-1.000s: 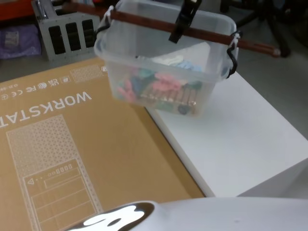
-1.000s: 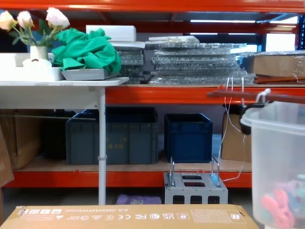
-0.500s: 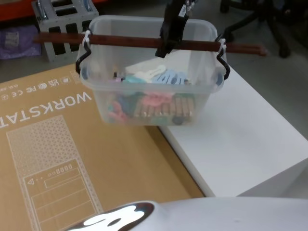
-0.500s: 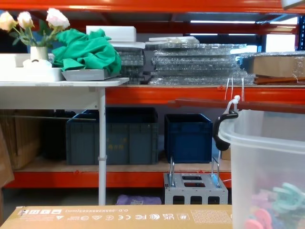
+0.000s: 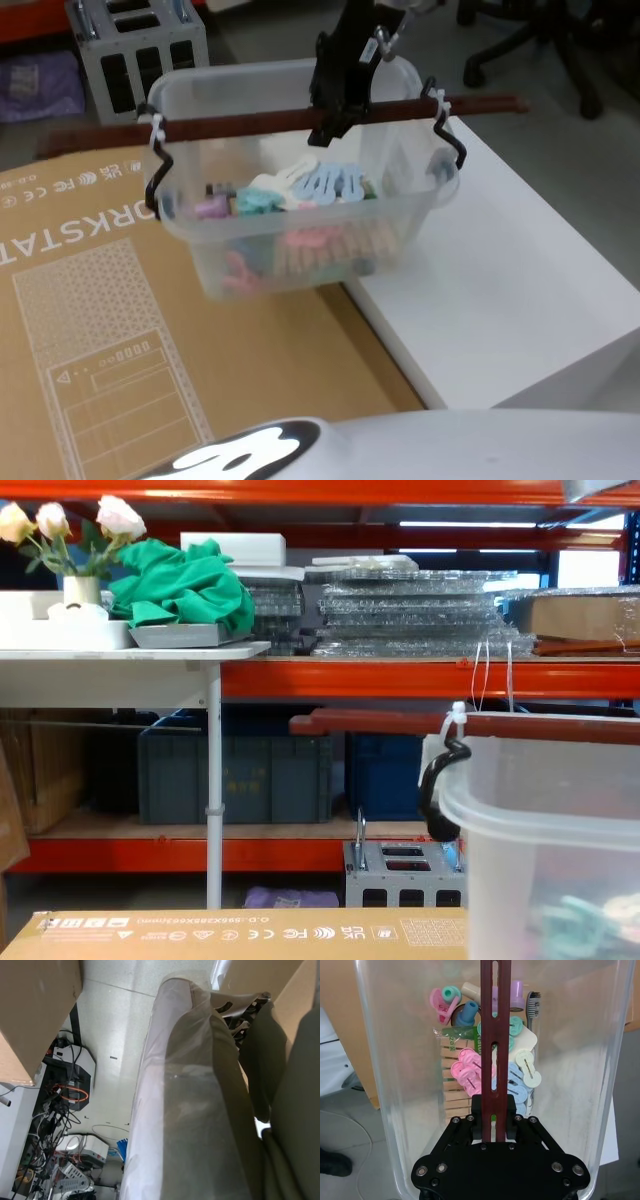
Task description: Use one hand to grasp the basket and place it at the designated location.
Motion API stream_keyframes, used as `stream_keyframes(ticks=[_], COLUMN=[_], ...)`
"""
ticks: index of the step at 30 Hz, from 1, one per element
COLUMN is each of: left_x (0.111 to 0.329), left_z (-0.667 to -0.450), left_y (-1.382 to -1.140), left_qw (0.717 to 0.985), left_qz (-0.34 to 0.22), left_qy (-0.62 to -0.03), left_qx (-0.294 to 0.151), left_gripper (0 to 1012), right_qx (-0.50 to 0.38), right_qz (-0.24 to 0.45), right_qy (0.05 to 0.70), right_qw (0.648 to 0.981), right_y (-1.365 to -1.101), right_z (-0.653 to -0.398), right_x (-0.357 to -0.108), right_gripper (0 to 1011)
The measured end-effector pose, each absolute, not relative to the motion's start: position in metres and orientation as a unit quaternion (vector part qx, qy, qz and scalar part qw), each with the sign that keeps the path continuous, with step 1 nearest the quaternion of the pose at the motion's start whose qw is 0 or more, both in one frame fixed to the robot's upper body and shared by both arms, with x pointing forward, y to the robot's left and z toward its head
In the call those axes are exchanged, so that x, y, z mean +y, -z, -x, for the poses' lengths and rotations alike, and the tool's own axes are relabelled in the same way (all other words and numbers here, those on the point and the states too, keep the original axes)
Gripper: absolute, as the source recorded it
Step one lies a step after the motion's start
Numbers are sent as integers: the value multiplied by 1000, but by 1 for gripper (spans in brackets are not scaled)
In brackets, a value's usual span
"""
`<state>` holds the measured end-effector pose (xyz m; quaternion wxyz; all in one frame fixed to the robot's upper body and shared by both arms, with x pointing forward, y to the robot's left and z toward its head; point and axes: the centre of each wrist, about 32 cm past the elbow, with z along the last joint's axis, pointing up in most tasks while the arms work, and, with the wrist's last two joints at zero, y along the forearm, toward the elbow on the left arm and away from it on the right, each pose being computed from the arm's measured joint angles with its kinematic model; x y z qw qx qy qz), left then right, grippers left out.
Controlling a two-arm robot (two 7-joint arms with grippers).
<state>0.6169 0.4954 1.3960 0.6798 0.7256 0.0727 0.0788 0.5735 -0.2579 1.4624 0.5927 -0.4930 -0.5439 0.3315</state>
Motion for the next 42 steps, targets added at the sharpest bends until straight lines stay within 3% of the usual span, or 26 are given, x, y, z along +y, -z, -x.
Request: stream_keyframes(ticks=[21,42], left_x=[495,495], left_z=[-617,-617], left_y=[-1396,-1396], left_qw=[680,680], left_qz=[-726,-726], left_qy=[-79,-79], left_qx=[73,73], left_gripper=[0,0], right_qx=[-597,-601], right_qz=[454,437], right_qy=[-367,-363], right_qw=[550,561], right_y=[-1441,-1415], right_z=[-554,-542], right_x=[-210,-182], right_gripper=[238,238])
